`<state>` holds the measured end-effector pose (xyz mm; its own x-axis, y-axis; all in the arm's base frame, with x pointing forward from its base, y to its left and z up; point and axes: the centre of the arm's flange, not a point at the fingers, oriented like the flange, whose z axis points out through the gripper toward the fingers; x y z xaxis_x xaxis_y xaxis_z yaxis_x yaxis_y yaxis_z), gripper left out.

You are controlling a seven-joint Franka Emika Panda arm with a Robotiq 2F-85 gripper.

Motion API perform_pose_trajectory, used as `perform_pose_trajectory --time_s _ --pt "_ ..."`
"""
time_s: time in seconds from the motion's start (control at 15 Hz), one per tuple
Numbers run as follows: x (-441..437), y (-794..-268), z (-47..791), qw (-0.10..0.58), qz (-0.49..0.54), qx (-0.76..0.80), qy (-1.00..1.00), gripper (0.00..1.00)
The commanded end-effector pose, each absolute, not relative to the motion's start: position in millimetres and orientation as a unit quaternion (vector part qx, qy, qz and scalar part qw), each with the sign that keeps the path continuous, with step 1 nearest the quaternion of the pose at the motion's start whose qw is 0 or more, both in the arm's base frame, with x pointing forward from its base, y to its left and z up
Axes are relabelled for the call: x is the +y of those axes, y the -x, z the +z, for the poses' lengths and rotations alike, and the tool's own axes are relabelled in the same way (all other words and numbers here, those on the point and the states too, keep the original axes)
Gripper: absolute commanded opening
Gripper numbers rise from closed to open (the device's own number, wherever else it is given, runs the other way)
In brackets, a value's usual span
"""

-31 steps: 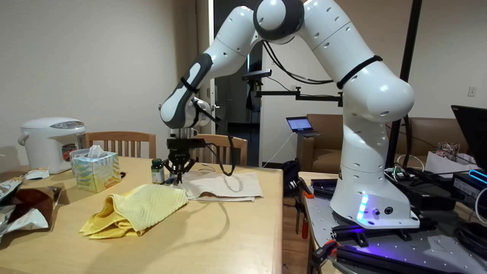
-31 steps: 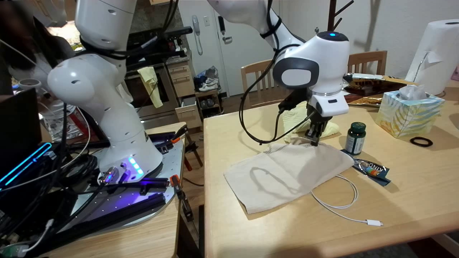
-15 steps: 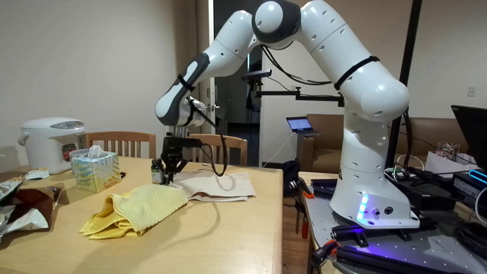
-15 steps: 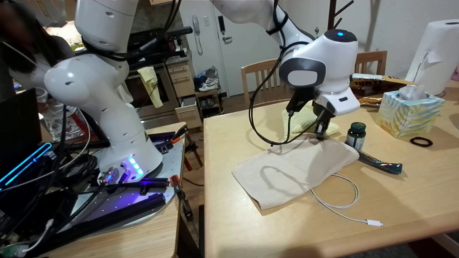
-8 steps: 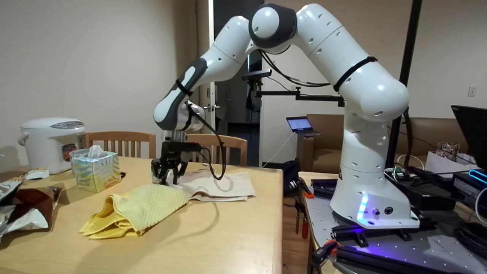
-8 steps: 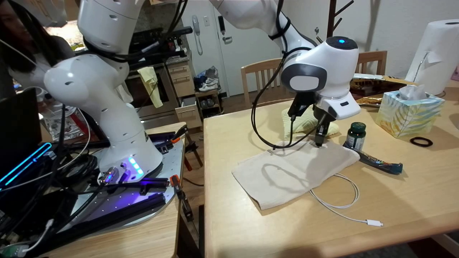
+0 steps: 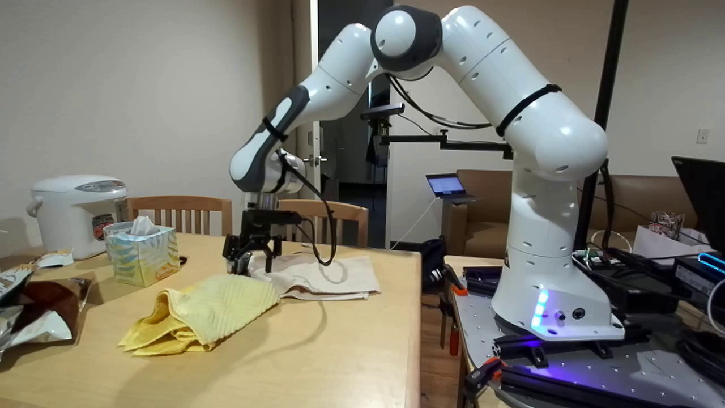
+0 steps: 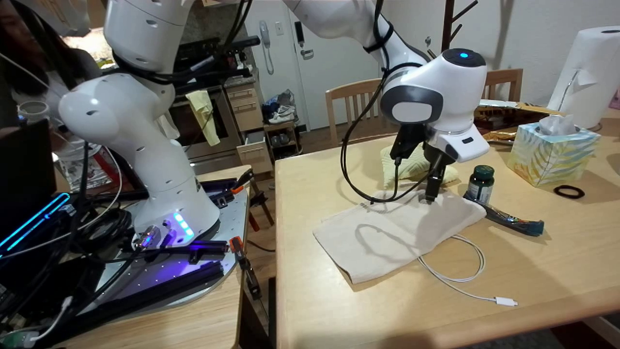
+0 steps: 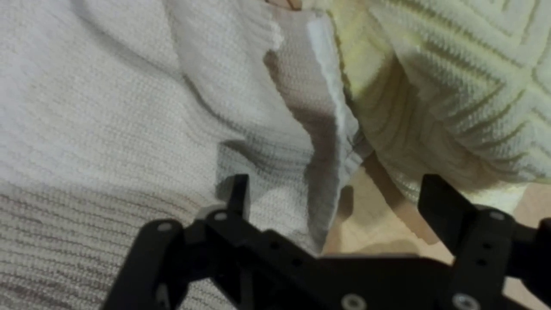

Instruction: Move the towel at the edge closer to the bottle

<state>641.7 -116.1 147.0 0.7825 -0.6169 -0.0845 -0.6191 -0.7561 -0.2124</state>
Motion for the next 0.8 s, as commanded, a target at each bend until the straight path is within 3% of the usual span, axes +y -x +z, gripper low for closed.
perform_pose_trajectory --time_s 0.0,0.27,0.73 --pt "-114.8 -627.2 177.5 0.121 0.006 0.298 0.947 1.0" --pt "-97.5 -615.4 216.5 0.107 0.01 0.26 0.959 1.0" --pt "-69.6 -592.7 243.1 0.045 0.134 0.127 0.982 1.0"
